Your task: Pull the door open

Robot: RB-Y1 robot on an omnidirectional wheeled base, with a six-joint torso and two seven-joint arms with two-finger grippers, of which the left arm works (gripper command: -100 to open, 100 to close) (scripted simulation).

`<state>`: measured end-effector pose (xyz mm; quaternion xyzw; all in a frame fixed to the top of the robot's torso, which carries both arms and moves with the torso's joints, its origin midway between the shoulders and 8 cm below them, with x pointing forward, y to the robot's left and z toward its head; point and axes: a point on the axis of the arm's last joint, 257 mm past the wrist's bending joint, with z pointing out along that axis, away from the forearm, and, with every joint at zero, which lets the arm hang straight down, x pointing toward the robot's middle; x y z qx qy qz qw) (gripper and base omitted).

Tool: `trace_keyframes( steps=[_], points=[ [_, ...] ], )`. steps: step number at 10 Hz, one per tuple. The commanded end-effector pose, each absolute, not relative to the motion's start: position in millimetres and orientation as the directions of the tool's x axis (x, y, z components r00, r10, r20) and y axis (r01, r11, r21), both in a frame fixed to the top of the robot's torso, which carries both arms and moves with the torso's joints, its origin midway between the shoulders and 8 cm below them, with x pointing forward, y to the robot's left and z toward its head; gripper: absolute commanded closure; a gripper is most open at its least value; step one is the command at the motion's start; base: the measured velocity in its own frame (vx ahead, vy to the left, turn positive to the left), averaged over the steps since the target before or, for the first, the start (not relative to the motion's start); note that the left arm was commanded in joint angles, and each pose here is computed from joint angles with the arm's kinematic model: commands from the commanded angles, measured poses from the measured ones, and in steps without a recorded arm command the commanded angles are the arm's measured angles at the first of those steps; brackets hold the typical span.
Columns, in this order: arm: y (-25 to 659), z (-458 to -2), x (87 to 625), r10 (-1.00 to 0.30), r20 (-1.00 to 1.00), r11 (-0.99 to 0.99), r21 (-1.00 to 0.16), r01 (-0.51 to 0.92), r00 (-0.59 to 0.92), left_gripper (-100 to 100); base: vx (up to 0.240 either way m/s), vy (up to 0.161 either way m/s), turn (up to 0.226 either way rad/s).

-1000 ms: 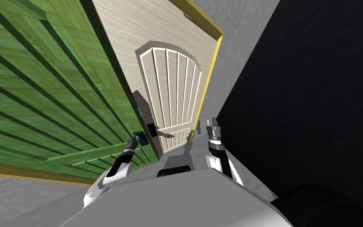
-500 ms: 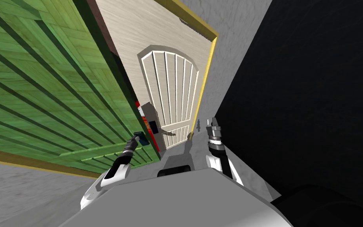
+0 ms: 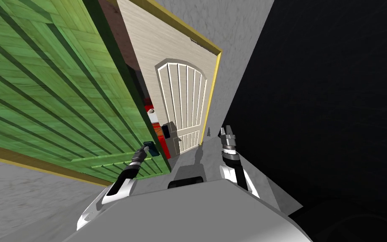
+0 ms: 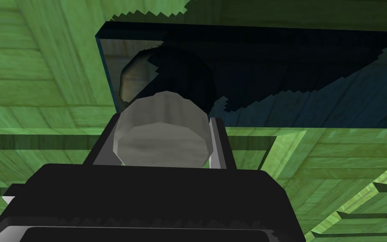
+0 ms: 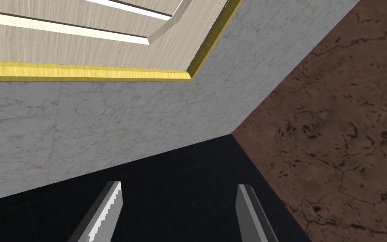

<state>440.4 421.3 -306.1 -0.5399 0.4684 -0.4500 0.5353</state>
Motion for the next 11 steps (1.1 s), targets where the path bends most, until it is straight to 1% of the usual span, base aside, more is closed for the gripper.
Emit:
trace_keyframes(
  steps=[1,2,3,4,9,11],
  points=[
    [410.2,-300.9,441.8,-0.993,-0.009,0.008,-1.0,-0.012,0.117,100,-0.227,0.129,-0.239],
    [402.0,-298.3,442.9,-0.996,-0.004,0.004,-1.0,-0.006,0.094,100,-0.185,0.115,-0.222],
    [407.9,-301.4,442.9,-0.994,-0.01,0.009,-1.0,-0.015,0.111,100,-0.076,0.049,-0.072],
    [403.0,-300.8,438.7,-0.996,-0.007,0.006,-1.0,-0.012,0.087,100,-0.194,0.065,-0.175],
    [394.7,-297.1,422.7,-1.0,-0.004,0.004,-1.0,-0.002,0.018,100,-0.239,0.1,-0.177],
    [391.9,-296.5,417.9,-1.0,-0.002,0.002,-1.0,0.0,-0.002,100,-0.235,0.094,-0.132]
  ],
)
